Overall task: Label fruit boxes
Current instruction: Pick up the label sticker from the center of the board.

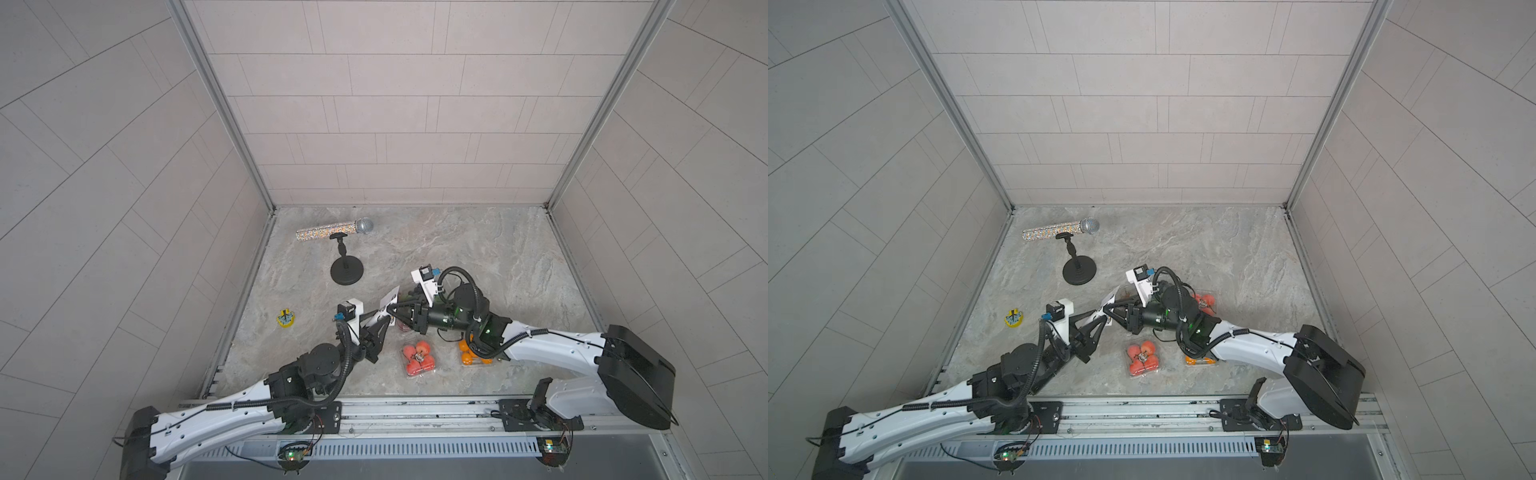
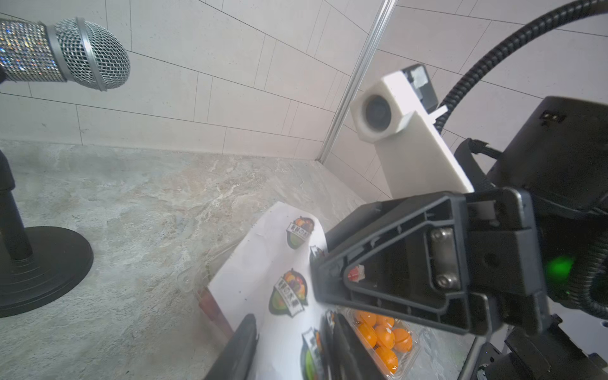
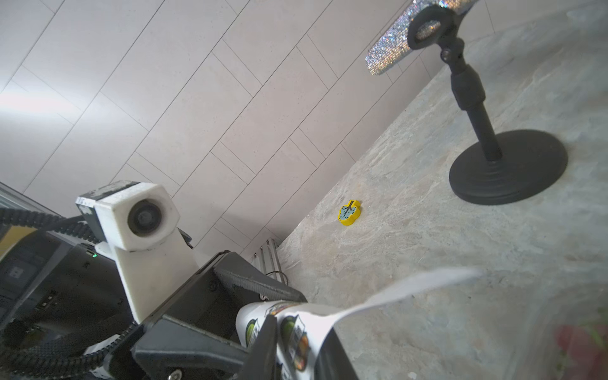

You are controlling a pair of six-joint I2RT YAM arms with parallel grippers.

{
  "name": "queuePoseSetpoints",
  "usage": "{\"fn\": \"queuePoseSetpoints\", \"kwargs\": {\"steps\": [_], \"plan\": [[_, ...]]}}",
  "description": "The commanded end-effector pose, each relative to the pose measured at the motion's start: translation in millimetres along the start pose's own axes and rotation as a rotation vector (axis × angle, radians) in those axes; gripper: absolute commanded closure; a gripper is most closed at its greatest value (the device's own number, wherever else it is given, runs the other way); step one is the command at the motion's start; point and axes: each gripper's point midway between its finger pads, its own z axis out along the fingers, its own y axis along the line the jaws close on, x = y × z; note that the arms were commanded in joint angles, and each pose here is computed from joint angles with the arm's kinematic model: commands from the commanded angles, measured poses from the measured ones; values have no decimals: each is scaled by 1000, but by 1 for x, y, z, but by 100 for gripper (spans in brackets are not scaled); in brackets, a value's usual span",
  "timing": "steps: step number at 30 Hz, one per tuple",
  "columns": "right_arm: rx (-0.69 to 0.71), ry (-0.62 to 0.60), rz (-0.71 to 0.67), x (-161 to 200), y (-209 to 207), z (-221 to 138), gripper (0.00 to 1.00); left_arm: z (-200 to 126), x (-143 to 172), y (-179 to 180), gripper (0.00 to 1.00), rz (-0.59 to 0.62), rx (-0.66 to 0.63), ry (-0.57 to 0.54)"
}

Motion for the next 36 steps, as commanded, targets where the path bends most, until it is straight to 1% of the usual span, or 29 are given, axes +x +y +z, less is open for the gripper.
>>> {"fn": "queuePoseSetpoints", "kwargs": {"steps": [1,3,5,6,7,8,9,11,12,13,14,15,17,18,20,23,27,30,32,33,35,36], "plan": [[-48,-25,-21,-10,12,3,90,2,3,-5,58,-6,27,-3],[-38,-16,-35,-8,10,1,99,2,4,-4,54,-9,25,-1],[-24,2,-67,-4,10,-3,100,2,4,-3,45,-37,25,-14],[-7,18,-92,-2,8,-6,100,0,4,-3,36,-46,32,-17],[14,33,-124,-1,5,-11,100,-1,2,-6,24,-55,53,-20],[29,51,-156,2,4,-15,100,-4,-2,-10,17,-60,84,-29],[44,75,-196,5,3,-21,100,-8,-4,-14,12,-64,114,-32],[57,115,-277,11,6,-35,100,-16,-11,-19,4,-71,158,-49],[56,134,-327,20,5,-46,100,-20,-15,-21,2,-75,179,-56],[41,144,-389,23,10,-55,100,-23,-19,-21,0,-84,190,-59],[31,154,-434,27,13,-62,100,-26,-22,-23,0,-98,212,-59],[27,161,-482,29,16,-69,100,-29,-25,-32,0,-110,272,-53],[36,158,-534,29,20,-80,100,-36,-30,-51,0,-131,399,-41],[20,142,-565,29,25,-85,100,-38,-33,-56,0,-142,433,-31],[-55,123,-600,31,41,-92,100,-40,-36,-69,0,-120,502,-13],[-154,121,-618,35,61,-100,100,-37,-40,-79,0,-92,542,-18],[-227,128,-613,40,73,-103,100,-43,-47,-103,0,-74,689,-52],[-257,139,-613,44,78,-103,100,-40,-49,-110,1,-76,711,-47],[-281,142,-615,46,82,-104,100,-43,-50,-116,4,-76,756,-55],[-292,142,-613,47,83,-104,100,-44,-51,-116,6,-74,758,-65],[-305,144,-607,48,84,-104,100,-42,-50,-113,14,-66,741,-71],[-305,143,-608,47,85,-104,100,-41,-51,-112,21,-64,732,-75]]}}
